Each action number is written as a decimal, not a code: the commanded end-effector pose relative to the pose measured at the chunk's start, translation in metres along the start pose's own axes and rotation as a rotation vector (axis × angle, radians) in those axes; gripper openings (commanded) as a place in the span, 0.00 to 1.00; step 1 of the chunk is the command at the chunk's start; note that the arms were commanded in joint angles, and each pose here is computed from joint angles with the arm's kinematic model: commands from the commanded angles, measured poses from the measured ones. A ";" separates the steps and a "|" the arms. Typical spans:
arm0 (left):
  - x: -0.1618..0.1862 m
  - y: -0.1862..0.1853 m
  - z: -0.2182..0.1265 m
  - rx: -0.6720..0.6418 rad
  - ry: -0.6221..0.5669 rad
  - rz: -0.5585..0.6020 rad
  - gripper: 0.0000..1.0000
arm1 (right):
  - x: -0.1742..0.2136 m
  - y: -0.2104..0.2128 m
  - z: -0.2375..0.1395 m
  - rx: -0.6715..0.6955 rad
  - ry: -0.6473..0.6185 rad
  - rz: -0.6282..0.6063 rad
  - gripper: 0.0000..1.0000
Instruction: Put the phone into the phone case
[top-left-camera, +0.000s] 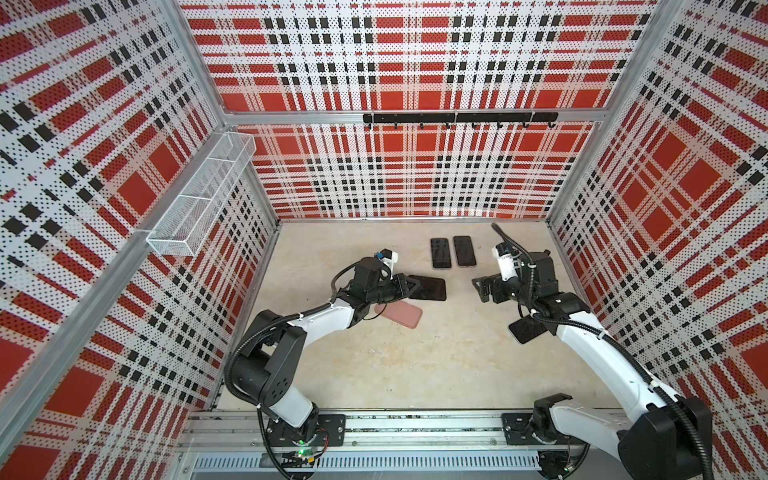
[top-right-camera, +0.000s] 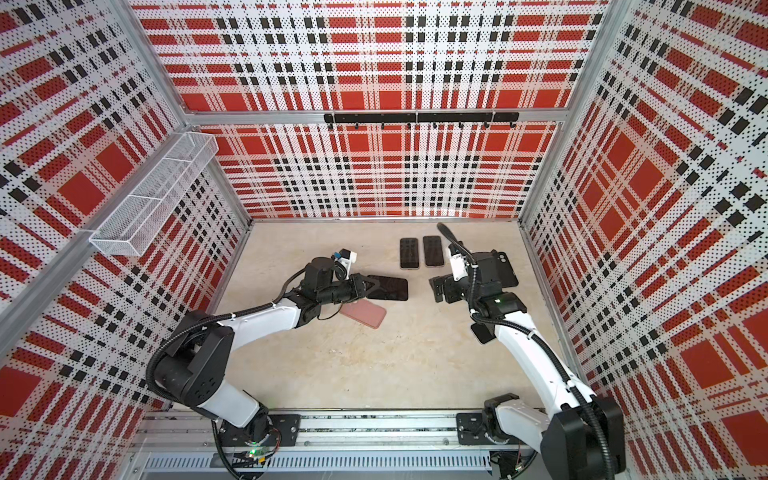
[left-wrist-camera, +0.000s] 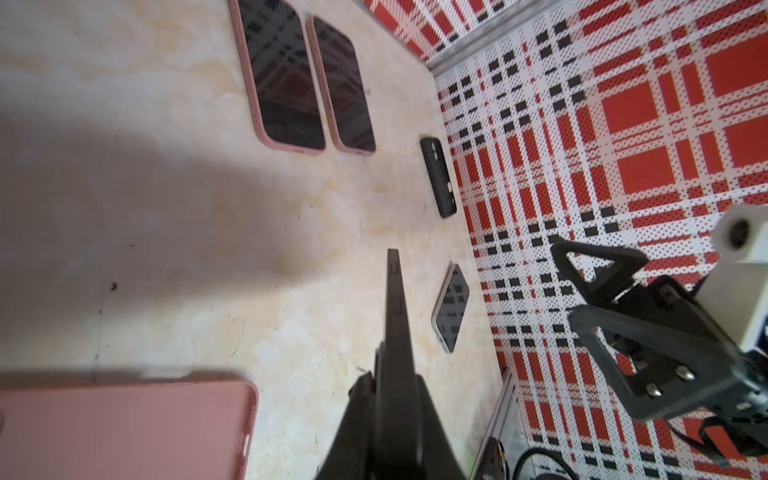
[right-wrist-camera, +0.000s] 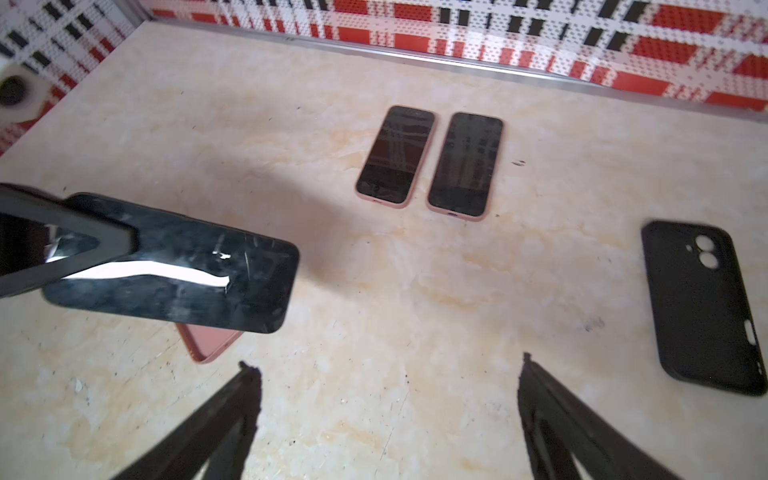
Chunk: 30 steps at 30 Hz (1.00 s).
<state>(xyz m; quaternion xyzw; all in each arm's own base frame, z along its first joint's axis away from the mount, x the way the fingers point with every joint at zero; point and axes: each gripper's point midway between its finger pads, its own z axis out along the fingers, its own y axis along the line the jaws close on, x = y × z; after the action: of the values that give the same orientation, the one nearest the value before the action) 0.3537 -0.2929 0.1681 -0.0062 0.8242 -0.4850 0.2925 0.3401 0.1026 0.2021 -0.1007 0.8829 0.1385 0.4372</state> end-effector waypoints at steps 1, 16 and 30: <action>-0.039 -0.040 -0.017 0.059 -0.174 0.084 0.00 | 0.009 0.002 -0.006 -0.111 -0.001 0.221 0.92; -0.004 -0.064 -0.002 0.241 0.068 0.050 0.00 | 0.037 0.070 0.004 -0.903 0.167 0.455 0.64; 0.016 -0.082 0.004 0.370 0.156 0.021 0.00 | 0.048 0.068 0.024 -0.976 0.239 0.462 0.59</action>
<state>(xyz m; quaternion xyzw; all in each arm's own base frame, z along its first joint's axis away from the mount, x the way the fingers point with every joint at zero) 0.3214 -0.3336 0.1915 0.0616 0.7795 -0.5871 0.2095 0.3088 0.1723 0.1592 -0.0811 0.7623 0.6134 0.1898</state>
